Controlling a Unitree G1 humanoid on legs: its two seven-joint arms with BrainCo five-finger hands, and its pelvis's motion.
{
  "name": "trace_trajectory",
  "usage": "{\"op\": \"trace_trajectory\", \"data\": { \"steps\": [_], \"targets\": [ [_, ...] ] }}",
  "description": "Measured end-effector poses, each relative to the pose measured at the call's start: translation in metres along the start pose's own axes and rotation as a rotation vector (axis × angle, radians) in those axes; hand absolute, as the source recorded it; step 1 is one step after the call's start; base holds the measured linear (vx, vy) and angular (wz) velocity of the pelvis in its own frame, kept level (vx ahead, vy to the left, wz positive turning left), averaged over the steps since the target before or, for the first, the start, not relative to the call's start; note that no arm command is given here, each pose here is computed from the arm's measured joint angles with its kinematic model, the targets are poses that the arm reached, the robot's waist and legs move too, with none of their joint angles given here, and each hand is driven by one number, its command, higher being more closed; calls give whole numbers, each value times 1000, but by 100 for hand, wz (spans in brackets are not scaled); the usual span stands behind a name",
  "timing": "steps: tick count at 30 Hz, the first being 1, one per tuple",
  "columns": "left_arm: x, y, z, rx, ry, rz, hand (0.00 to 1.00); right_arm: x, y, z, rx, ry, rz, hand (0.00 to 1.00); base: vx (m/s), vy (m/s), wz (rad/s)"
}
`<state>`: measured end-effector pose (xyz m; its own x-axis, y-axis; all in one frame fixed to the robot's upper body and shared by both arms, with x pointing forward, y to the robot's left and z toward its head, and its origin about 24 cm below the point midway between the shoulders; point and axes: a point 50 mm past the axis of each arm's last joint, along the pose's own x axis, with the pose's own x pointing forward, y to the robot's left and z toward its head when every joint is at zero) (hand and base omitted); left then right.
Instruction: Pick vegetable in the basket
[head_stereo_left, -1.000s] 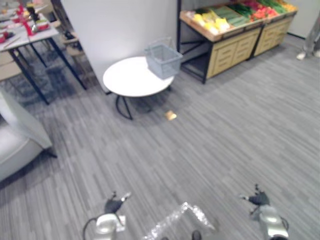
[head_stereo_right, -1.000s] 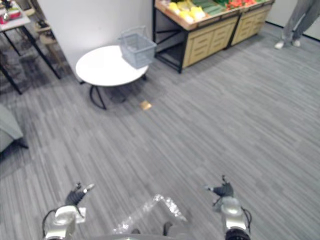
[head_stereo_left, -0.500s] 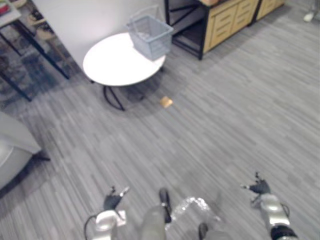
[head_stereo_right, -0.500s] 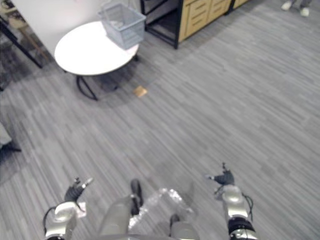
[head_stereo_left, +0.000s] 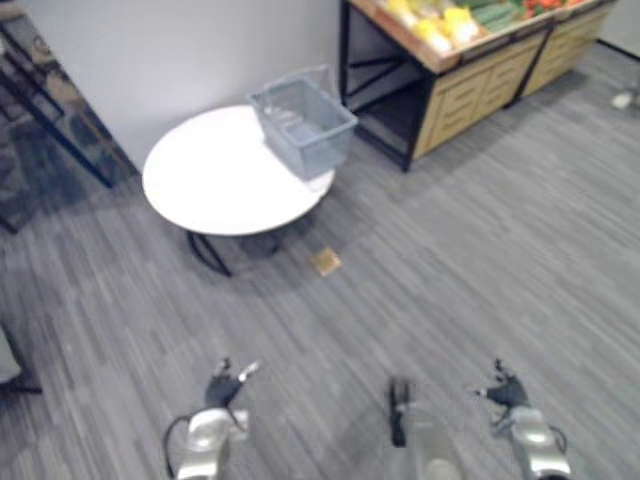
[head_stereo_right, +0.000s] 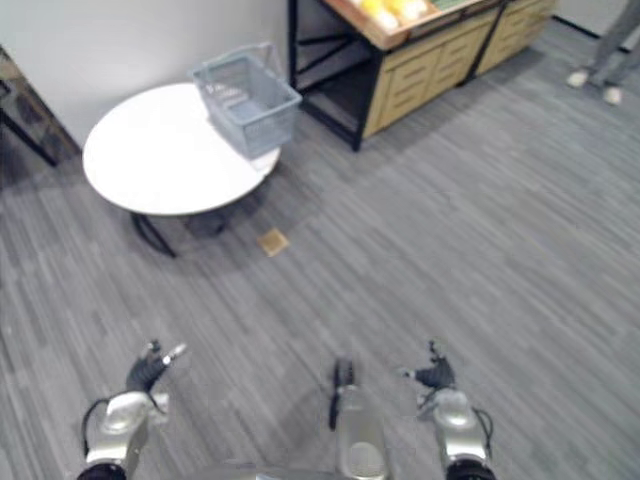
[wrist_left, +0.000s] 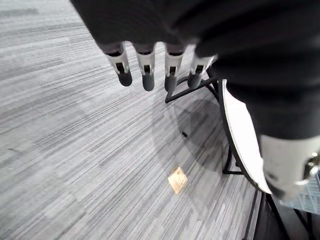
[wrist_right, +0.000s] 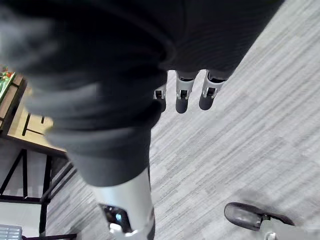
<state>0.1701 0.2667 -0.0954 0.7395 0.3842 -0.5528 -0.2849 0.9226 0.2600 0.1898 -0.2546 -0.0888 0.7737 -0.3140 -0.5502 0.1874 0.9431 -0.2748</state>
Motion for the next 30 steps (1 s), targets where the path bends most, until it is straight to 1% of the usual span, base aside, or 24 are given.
{"op": "trace_trajectory", "data": {
  "steps": [1, 3, 6, 8, 10, 13, 14, 15, 16, 17, 19, 22, 24, 27, 29, 30],
  "targets": [
    [-1, 0, -2, 1, 6, 0, 0, 0, 1, 3, -7, -14, 3, 0, 772, -452, 11],
    [-10, -12, -19, -36, 59, -15, 0, 4, -4, 33, -67, -130, -3, 0, 705, -435, -19],
    [-16, -25, -26, -70, 81, -35, 0, 7, -1, 62, -70, -238, -21, 0, 620, -309, 4],
    [-18, -26, -28, -73, 82, -36, 0, 8, 0, 84, -86, -314, -40, 0, 594, -268, 14],
    [-20, -32, -30, -89, 90, -47, 0, 10, -7, 121, -167, -436, -96, 0, 469, -135, 17],
    [-22, -41, -32, -107, 104, -62, 0, 8, -19, 141, -235, -504, -156, 0, 445, -3, 54],
    [-24, -44, -35, -110, 115, -68, 0, 8, -24, 148, -286, -529, -185, 0, 499, 53, 75],
    [-26, -46, -41, -104, 139, -75, 0, 7, -29, 153, -345, -545, -202, 0, 616, 103, 79],
    [-28, -46, -45, -97, 152, -77, 0, 7, -31, 154, -358, -548, -211, 0, 527, 115, 110],
    [-25, -41, -46, -56, 159, -77, 0, 7, -29, 153, -367, -544, -230, 0, 522, 142, 129],
    [-28, -43, -50, -19, 172, -99, 0, 7, -29, 161, -387, -566, -241, 0, 468, 131, 127],
    [-27, -36, -52, 71, 174, -108, 0, 5, -20, 186, -393, -645, -245, 0, 611, -2, 143],
    [-24, -30, -51, 104, 169, -100, 0, 1, -12, 206, -376, -714, -243, 0, 417, -137, 116],
    [-21, -25, -47, 148, 152, -121, 0, -6, -12, 234, -395, -803, -282, 0, 337, -227, 107],
    [-20, -13, -48, 185, 154, -112, 0, -9, -8, 241, -396, -834, -293, 0, 330, -364, 48],
    [-24, -19, -55, 172, 186, -126, 0, -8, -6, 243, -430, -839, -297, 0, 363, -487, 24]
  ]
}}
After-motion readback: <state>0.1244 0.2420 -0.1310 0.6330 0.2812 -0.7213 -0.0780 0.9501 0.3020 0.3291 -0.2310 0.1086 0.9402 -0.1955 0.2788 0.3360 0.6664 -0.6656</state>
